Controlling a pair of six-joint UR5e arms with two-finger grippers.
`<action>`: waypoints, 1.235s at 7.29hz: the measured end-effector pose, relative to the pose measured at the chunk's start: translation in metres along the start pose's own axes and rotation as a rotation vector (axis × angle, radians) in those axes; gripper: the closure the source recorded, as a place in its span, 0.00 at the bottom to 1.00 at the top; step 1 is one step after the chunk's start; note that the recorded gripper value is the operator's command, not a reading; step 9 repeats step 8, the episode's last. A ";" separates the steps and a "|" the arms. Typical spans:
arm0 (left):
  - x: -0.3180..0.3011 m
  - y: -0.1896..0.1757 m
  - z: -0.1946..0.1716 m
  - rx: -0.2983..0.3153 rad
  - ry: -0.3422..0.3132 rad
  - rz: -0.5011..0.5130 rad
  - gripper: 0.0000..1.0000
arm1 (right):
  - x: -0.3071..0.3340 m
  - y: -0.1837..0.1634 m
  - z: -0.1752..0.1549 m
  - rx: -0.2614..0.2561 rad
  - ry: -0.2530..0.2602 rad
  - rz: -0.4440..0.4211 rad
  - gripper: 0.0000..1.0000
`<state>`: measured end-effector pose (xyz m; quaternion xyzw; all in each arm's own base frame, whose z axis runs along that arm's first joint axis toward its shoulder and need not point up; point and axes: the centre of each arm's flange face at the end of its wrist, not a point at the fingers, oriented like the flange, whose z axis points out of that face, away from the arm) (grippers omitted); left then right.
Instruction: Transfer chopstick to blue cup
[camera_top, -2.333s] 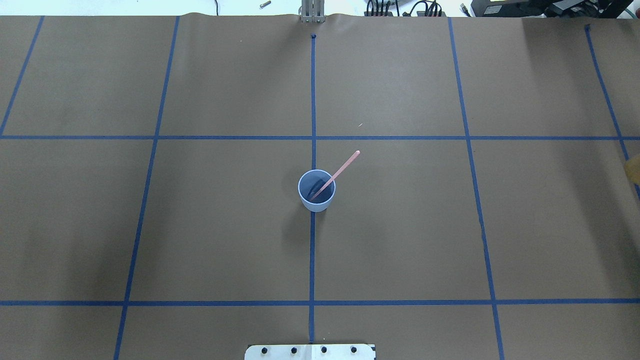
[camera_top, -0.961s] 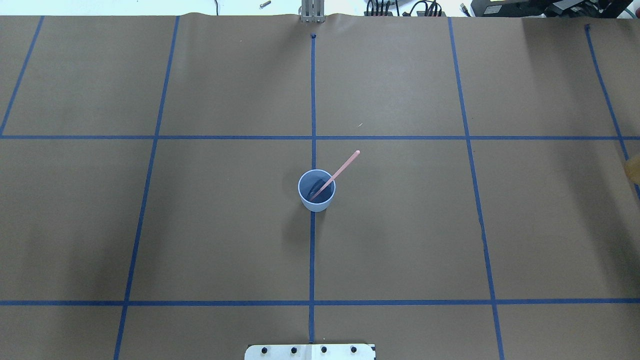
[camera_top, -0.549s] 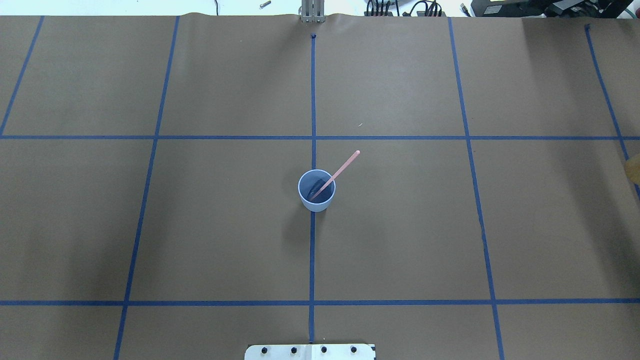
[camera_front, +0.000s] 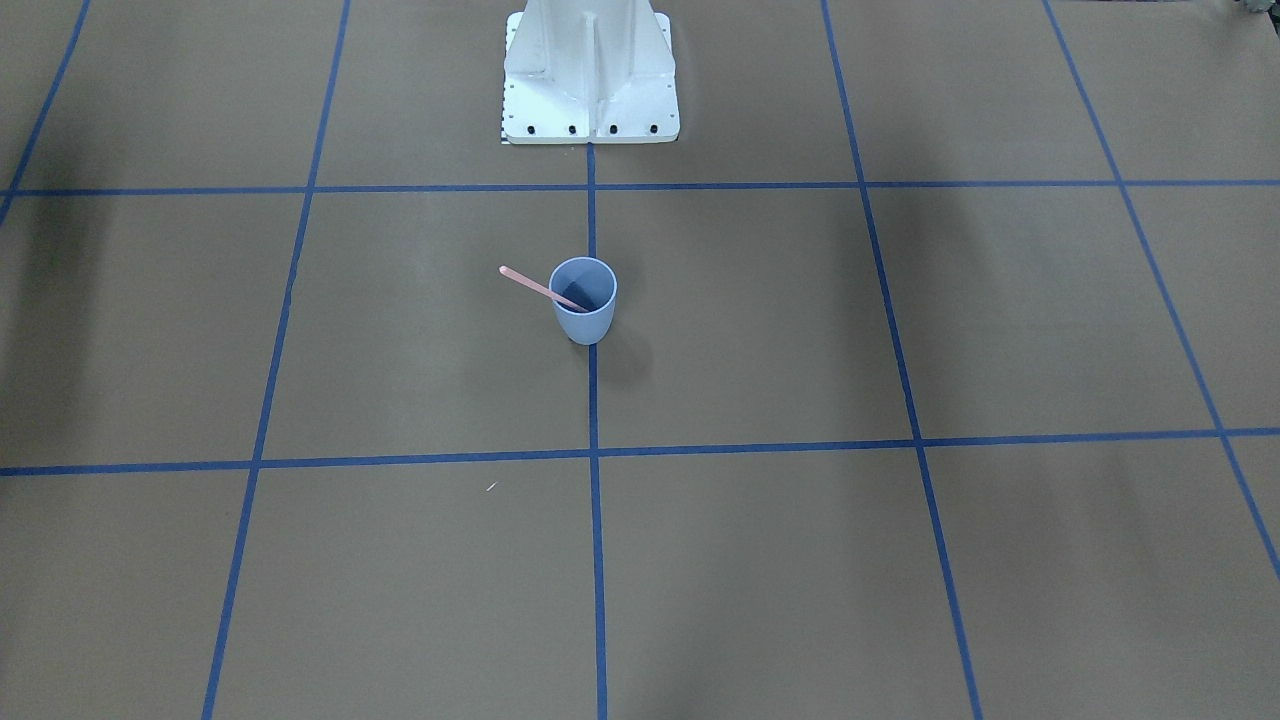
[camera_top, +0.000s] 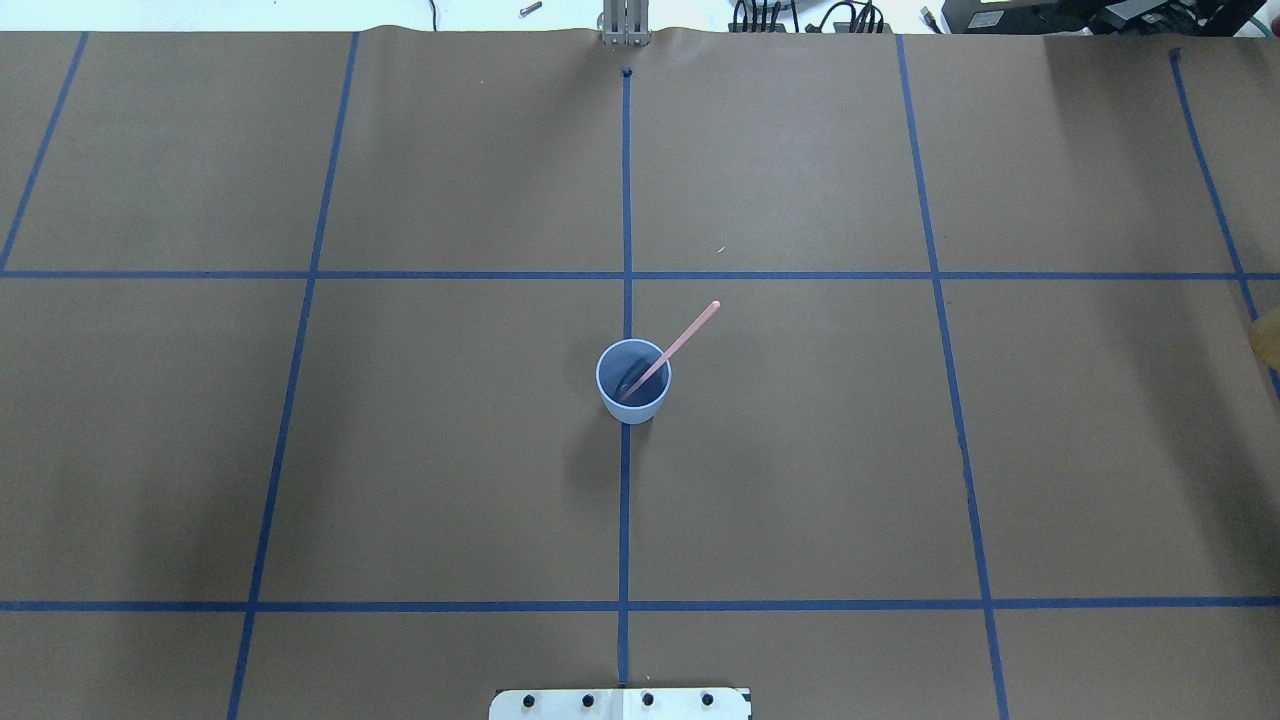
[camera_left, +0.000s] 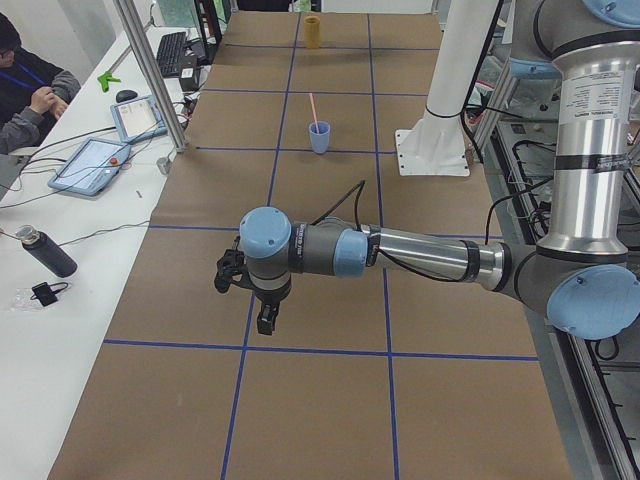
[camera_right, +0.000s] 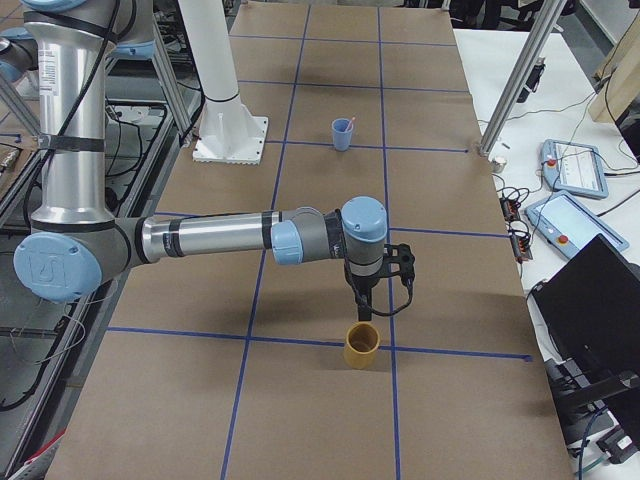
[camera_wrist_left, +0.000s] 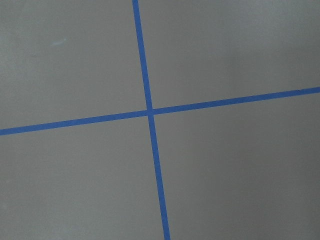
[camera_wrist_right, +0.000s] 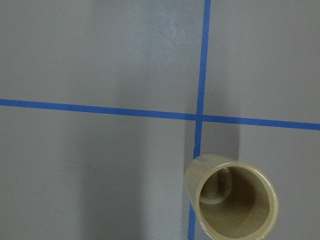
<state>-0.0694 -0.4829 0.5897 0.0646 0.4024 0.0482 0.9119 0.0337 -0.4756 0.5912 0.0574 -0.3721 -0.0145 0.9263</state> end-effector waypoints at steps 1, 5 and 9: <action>-0.001 0.000 0.001 -0.001 0.000 -0.001 0.01 | 0.000 0.000 0.000 0.000 0.000 0.000 0.00; -0.002 0.001 0.002 -0.004 -0.001 -0.005 0.01 | 0.000 0.001 0.000 0.000 -0.001 0.000 0.00; -0.004 0.001 0.003 -0.006 -0.001 -0.008 0.01 | -0.001 0.001 -0.001 0.001 -0.002 -0.001 0.00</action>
